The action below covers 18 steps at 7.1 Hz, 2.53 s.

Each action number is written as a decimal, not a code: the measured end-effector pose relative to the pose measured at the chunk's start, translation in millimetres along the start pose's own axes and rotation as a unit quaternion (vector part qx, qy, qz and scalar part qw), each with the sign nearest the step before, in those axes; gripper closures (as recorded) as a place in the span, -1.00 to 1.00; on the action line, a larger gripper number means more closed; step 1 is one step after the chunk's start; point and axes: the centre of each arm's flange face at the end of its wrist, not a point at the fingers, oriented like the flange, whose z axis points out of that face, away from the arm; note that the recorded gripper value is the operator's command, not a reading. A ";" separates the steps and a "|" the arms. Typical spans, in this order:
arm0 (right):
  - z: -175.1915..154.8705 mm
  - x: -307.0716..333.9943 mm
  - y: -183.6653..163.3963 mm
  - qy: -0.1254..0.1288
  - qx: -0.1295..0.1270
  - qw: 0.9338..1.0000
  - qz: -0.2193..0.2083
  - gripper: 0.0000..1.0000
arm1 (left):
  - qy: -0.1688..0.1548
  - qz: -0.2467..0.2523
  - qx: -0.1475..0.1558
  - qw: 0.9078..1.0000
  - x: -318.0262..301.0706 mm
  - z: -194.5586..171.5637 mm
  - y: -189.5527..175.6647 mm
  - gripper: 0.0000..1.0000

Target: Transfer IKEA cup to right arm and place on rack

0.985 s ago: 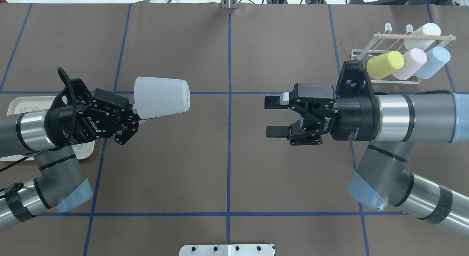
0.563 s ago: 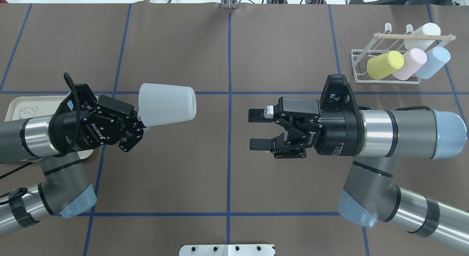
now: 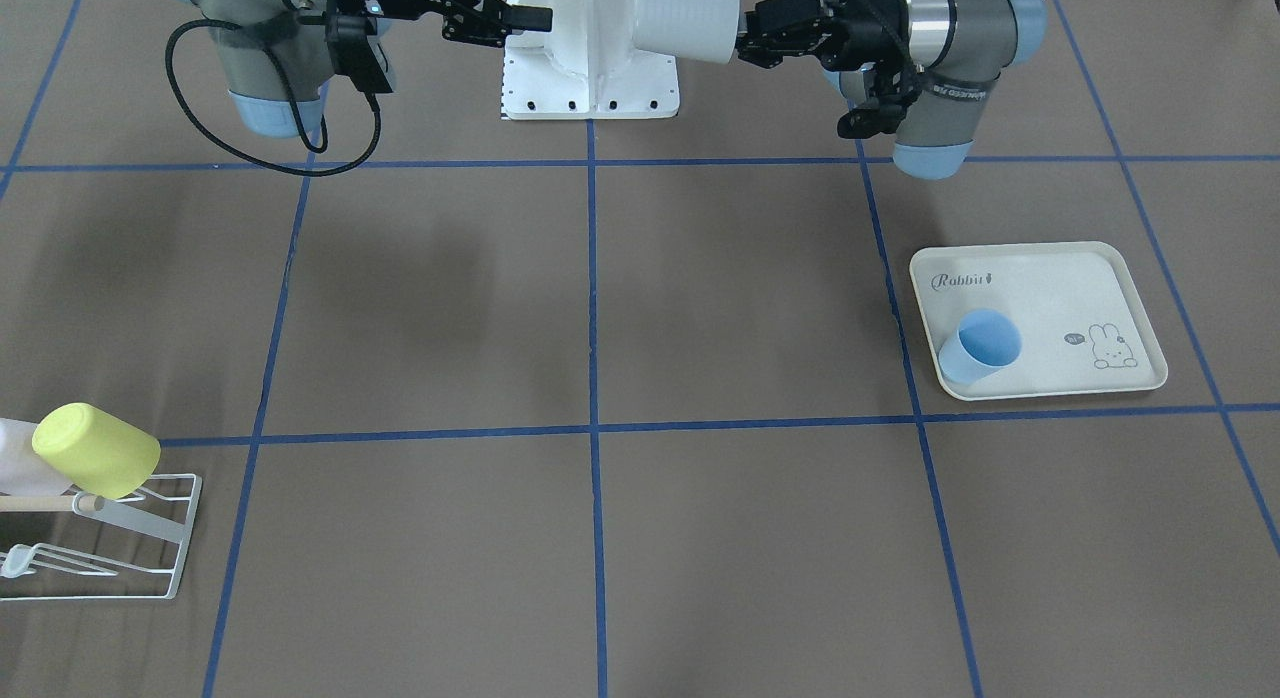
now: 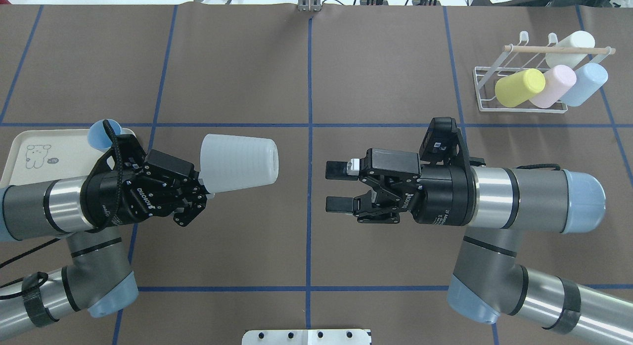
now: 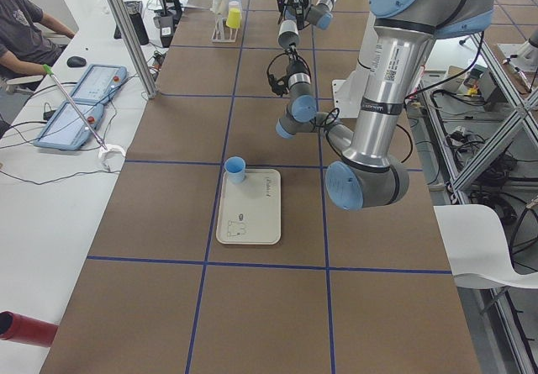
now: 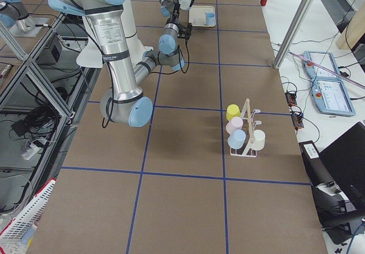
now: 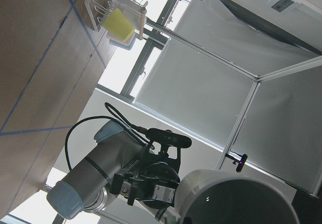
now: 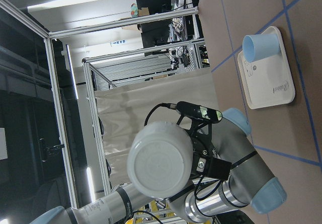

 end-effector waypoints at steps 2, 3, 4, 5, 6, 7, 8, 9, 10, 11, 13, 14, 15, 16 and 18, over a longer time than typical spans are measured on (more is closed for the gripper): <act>1.8 2.3 0.4 0.004 0.001 1.000 -0.003 -0.98 | 0.000 -0.014 -0.007 1.000 -14.4 11.6 8.3 1.00; 2.9 3.7 1.1 0.006 0.001 1.000 -0.002 -0.98 | -0.001 -0.016 -0.008 1.000 -17.8 13.5 9.6 1.00; 3.7 4.9 2.0 0.007 0.001 1.000 -0.001 -0.98 | -0.003 -0.019 -0.009 1.000 -20.8 14.6 10.6 1.00; 4.1 5.5 2.4 0.007 0.002 1.000 0.000 -0.98 | -0.005 -0.022 -0.009 1.000 -24.2 15.9 12.1 1.00; 4.5 5.8 2.5 0.006 0.003 1.000 0.001 -0.98 | -0.005 -0.025 -0.009 1.000 -28.1 17.9 14.3 1.00; 5.1 6.1 3.0 0.006 0.004 1.000 0.001 -0.98 | -0.002 -0.030 -0.008 1.000 -32.6 22.4 17.6 1.00; 5.8 6.6 3.7 0.006 0.004 1.000 0.002 -0.98 | 0.001 -0.034 -0.009 0.999 -35.7 27.7 20.7 1.00; 6.2 7.2 4.3 0.007 0.003 1.000 0.003 -0.98 | 0.003 -0.035 -0.010 0.999 -37.1 31.4 22.0 1.00; 6.5 7.7 4.9 0.007 0.003 1.000 0.003 -0.98 | 0.004 -0.036 -0.010 0.999 -37.7 34.2 22.3 1.00; 7.6 8.2 5.4 0.007 0.003 1.000 0.004 -0.98 | 0.006 -0.037 -0.010 0.999 -38.8 37.0 22.6 1.00; 18.0 10.5 4.6 0.004 0.002 1.000 0.006 -0.98 | 0.012 -0.044 -0.009 0.999 -44.6 46.2 24.9 1.00; 21.3 12.1 3.8 0.004 0.002 1.000 0.006 -0.98 | 0.015 -0.046 -0.009 0.999 -47.4 49.6 26.4 1.00; 22.4 12.6 3.5 0.004 0.002 1.000 0.007 -0.97 | 0.015 -0.048 -0.009 0.999 -48.7 51.4 27.6 1.00; 22.6 13.0 3.2 0.004 0.002 1.000 0.007 -0.96 | 0.016 -0.049 -0.010 0.999 -49.4 52.4 28.4 1.00; 23.2 13.9 2.7 0.005 0.002 1.000 0.007 -0.82 | 0.016 -0.049 -0.010 0.999 -49.7 52.8 28.7 1.00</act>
